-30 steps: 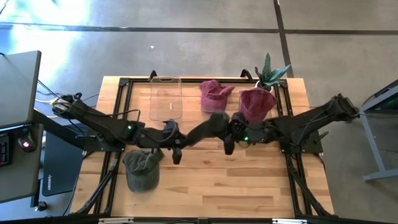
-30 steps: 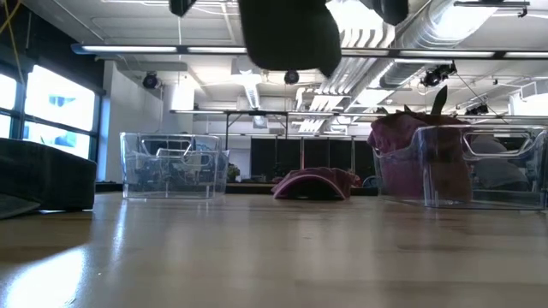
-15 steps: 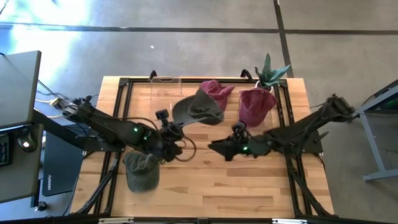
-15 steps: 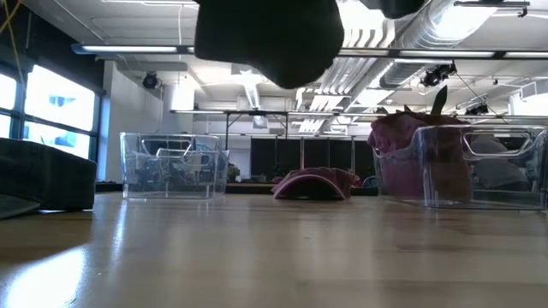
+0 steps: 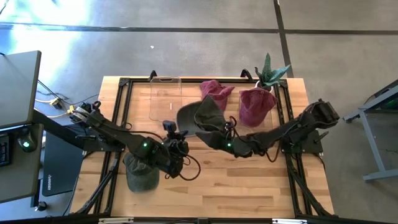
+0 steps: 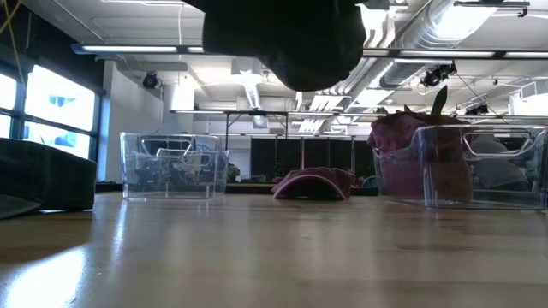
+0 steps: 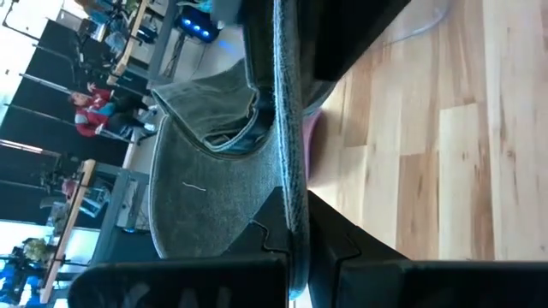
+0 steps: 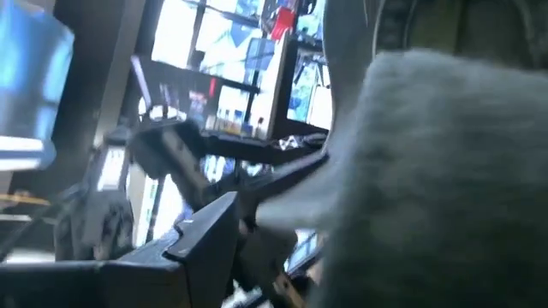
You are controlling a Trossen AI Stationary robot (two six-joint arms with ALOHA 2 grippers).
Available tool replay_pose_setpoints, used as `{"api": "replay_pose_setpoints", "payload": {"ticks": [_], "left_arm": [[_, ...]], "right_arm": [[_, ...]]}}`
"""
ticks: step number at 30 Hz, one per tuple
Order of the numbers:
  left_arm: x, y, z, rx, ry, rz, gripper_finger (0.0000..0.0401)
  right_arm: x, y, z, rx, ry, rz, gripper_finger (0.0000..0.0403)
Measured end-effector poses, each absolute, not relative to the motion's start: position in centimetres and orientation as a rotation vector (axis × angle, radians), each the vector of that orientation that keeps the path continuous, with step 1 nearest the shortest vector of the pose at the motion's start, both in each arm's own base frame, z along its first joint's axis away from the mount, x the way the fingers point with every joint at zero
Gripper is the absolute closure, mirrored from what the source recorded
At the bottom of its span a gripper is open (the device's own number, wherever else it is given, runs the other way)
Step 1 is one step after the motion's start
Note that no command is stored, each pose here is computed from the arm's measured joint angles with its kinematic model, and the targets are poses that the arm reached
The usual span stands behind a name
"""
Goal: Pick & Place hat
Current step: Put the right green cap into the left transparent bin
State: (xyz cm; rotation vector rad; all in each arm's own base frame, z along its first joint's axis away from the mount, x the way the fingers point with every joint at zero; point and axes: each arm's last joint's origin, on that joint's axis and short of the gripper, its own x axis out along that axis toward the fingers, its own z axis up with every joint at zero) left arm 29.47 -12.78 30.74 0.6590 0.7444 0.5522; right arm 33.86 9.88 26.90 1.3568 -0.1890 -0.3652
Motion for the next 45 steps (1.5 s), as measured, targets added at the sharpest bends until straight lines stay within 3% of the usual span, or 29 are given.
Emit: {"api": "replay_pose_setpoints", "payload": {"ticks": [5,8,12,14,18,22,27,34,40,45], "left_arm": [[29.5,-12.9,30.8,0.658,0.723,0.570,0.0400],[29.5,-12.9,30.8,0.654,0.729,0.560,0.0400],[29.5,-12.9,30.7,0.619,0.740,0.540,0.0392],[29.5,-13.0,30.6,0.571,0.745,0.523,0.0378],[29.5,-12.9,30.5,0.333,0.809,0.381,0.0325],[28.5,-12.5,31.4,0.025,0.928,0.163,0.0250],[27.3,-12.0,33.0,-0.122,0.903,0.134,0.0192],[27.1,-11.5,35.1,0.079,0.701,0.201,0.0199],[28.8,-11.2,33.4,0.353,0.759,0.210,0.0220],[30.4,-10.2,31.7,0.341,0.847,0.192,0.0235]], "right_arm": [[34.1,9.1,26.8,1.337,-0.213,-0.399,0.0195],[34.1,8.9,26.9,1.328,-0.211,-0.401,0.0253],[34.1,8.9,26.7,1.295,-0.196,-0.415,0.0360],[34.1,8.9,26.5,1.275,-0.175,-0.425,0.0385],[33.9,9.0,25.4,1.248,-0.040,-0.449,0.0374],[33.6,8.8,24.1,1.157,0.115,-0.483,0.0395],[33.4,8.2,23.8,1.142,0.301,-0.396,0.0391],[33.1,7.8,24.5,1.129,0.400,-0.279,0.0390],[32.8,7.8,25.2,1.096,0.395,-0.244,0.0395],[32.7,7.9,25.5,1.096,0.386,-0.233,0.0389]]}}
